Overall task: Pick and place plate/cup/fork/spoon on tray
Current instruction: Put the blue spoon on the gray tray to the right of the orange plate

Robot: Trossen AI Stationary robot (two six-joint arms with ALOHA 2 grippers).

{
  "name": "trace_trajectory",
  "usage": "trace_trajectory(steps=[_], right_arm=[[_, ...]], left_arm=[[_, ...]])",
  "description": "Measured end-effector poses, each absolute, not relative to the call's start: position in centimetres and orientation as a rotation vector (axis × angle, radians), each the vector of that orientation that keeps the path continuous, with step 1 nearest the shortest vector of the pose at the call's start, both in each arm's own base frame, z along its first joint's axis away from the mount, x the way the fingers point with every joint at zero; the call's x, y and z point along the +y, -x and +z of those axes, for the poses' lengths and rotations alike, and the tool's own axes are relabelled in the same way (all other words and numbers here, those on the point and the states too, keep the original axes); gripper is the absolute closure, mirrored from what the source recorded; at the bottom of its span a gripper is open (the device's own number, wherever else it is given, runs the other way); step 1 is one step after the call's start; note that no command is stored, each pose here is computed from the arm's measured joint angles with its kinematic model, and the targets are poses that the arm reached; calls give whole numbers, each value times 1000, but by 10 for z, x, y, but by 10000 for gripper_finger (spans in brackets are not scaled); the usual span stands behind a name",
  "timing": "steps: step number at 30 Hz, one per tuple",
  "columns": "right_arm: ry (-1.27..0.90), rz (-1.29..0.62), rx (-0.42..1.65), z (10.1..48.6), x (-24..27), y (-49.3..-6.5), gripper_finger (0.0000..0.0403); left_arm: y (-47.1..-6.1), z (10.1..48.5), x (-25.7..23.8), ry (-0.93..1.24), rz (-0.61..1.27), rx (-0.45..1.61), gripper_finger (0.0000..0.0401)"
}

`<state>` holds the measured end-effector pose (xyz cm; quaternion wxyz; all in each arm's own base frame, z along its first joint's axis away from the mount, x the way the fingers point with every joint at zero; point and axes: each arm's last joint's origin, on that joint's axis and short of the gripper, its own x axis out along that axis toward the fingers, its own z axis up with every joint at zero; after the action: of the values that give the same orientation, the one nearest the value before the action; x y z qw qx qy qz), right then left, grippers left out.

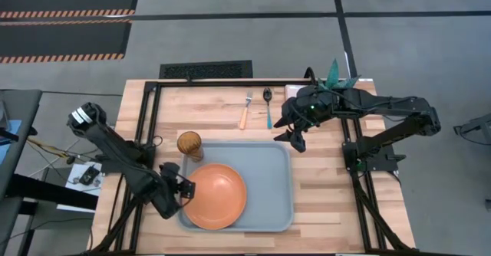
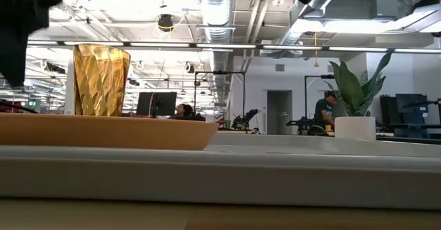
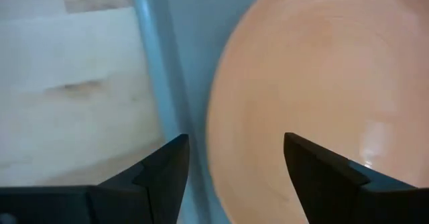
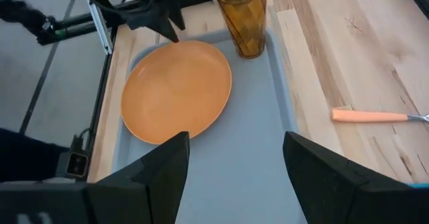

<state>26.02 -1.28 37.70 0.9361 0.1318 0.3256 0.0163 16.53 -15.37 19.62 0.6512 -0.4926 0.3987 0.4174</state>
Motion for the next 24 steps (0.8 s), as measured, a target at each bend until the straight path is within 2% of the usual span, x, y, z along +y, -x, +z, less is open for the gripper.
trace_trajectory(steps=[7,12,16,19,24], right_arm=[[-455,-288,641,375,-31,-258,138],[-552,-455,724,353,-52,-270,138],[-606,-546,840,324,-77,-287,138],[-624,-535,865,306,-93,-302,138],[-676,-622,909,278,-131,-310,138]], left_arm=[[-155,279,-142,1265,750,742,173],[-142,341,-115,1279,639,537,178],[-144,378,-90,1196,611,367,194],[-151,400,-72,1083,635,285,202],[-174,418,-45,921,670,220,202]])
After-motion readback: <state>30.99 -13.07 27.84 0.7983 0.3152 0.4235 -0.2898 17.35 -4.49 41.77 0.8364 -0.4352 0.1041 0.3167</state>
